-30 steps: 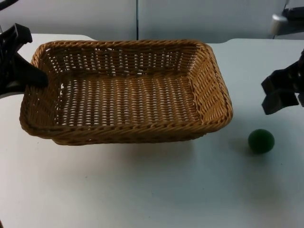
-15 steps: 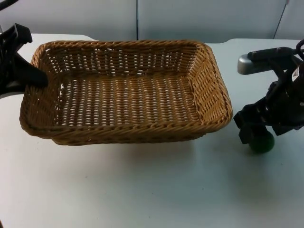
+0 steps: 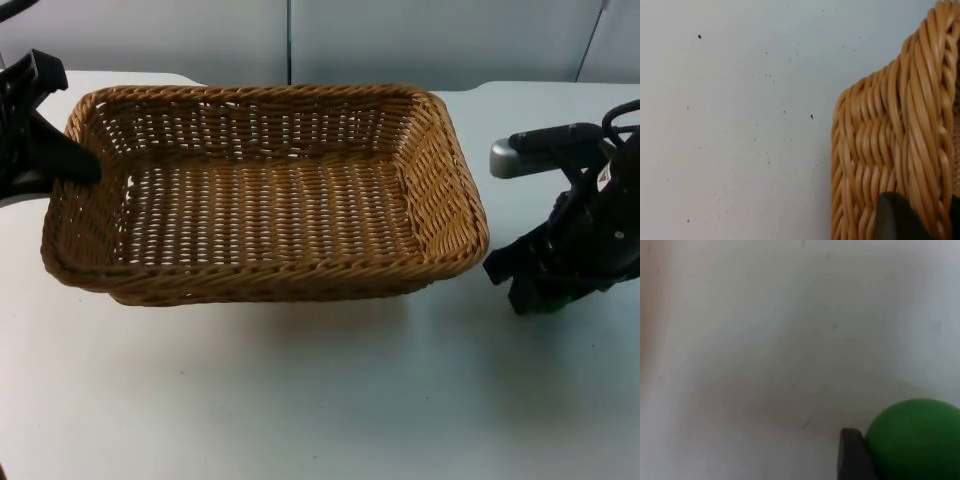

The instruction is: Pick up the basket with the left hand and place the ball into the basket with the right hand.

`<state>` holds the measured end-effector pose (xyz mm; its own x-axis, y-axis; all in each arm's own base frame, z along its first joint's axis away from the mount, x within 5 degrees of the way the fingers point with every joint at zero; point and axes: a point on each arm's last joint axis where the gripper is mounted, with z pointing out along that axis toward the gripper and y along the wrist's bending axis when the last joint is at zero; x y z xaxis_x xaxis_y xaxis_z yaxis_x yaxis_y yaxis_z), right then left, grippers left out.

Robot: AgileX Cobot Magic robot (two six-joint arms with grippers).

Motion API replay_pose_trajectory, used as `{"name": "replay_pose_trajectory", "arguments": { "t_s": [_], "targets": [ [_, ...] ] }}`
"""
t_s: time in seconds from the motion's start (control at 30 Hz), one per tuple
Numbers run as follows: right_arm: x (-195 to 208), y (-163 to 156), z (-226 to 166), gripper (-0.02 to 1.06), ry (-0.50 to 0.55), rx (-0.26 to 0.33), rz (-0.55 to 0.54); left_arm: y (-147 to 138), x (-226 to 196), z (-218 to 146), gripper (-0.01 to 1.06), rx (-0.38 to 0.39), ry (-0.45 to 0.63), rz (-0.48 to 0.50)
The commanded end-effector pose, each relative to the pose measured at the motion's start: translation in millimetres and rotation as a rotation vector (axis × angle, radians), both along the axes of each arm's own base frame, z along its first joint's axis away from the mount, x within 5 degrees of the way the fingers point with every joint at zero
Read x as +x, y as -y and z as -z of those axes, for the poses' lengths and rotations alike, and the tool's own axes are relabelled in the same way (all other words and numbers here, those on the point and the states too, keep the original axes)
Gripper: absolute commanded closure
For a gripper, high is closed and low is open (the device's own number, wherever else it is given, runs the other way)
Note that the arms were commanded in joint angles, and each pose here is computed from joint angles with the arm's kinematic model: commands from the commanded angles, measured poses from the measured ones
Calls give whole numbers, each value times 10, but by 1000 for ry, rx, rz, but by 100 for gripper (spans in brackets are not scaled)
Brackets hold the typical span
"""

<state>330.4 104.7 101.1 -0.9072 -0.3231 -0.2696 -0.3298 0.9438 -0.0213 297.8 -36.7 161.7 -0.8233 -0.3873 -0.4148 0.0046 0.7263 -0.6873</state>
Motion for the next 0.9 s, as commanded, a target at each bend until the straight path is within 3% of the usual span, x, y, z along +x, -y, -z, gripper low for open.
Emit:
{"name": "replay_pose_trajectory", "arguments": {
  "t_s": [0.0, 0.03, 0.17, 0.23, 0.3, 0.33, 0.4, 0.5, 0.53, 0.67, 0.87],
  "targets": [
    [212, 84, -364, 105, 86, -14, -1, 12, -8, -59, 105, -41, 13, -2],
    [212, 84, -364, 105, 86, -14, -1, 12, -8, -59, 105, -41, 13, -2],
    [491, 143, -1152, 105, 246, -22, 12, 11, -8, -58, 105, -40, 13, -4],
    [539, 133, -1354, 105, 287, -16, 12, 11, -8, -58, 105, -40, 13, -4],
    [552, 30, -1712, 105, 334, 55, 19, 11, -8, -58, 105, -40, 13, -4],
    [522, -87, -1904, 105, 330, 113, -34, 11, -8, -58, 105, -40, 13, -4],
    [489, -145, -1951, 105, 318, 141, -63, 11, -8, -58, 105, -40, 13, -4],
    [312, -541, -2088, 105, 240, 325, -287, 9, -7, -57, 105, -37, 13, -5],
    [216, -735, -2085, 105, 212, 397, -408, 9, -7, -57, 105, -37, 13, -5],
    [113, -1013, -2003, 105, 177, 436, -514, 9, -7, -57, 105, -37, 13, -5],
    [79, -1407, -1641, 105, 137, 408, -618, 25, -13, -68, 105, -54, 15, 8]
  ]
}}
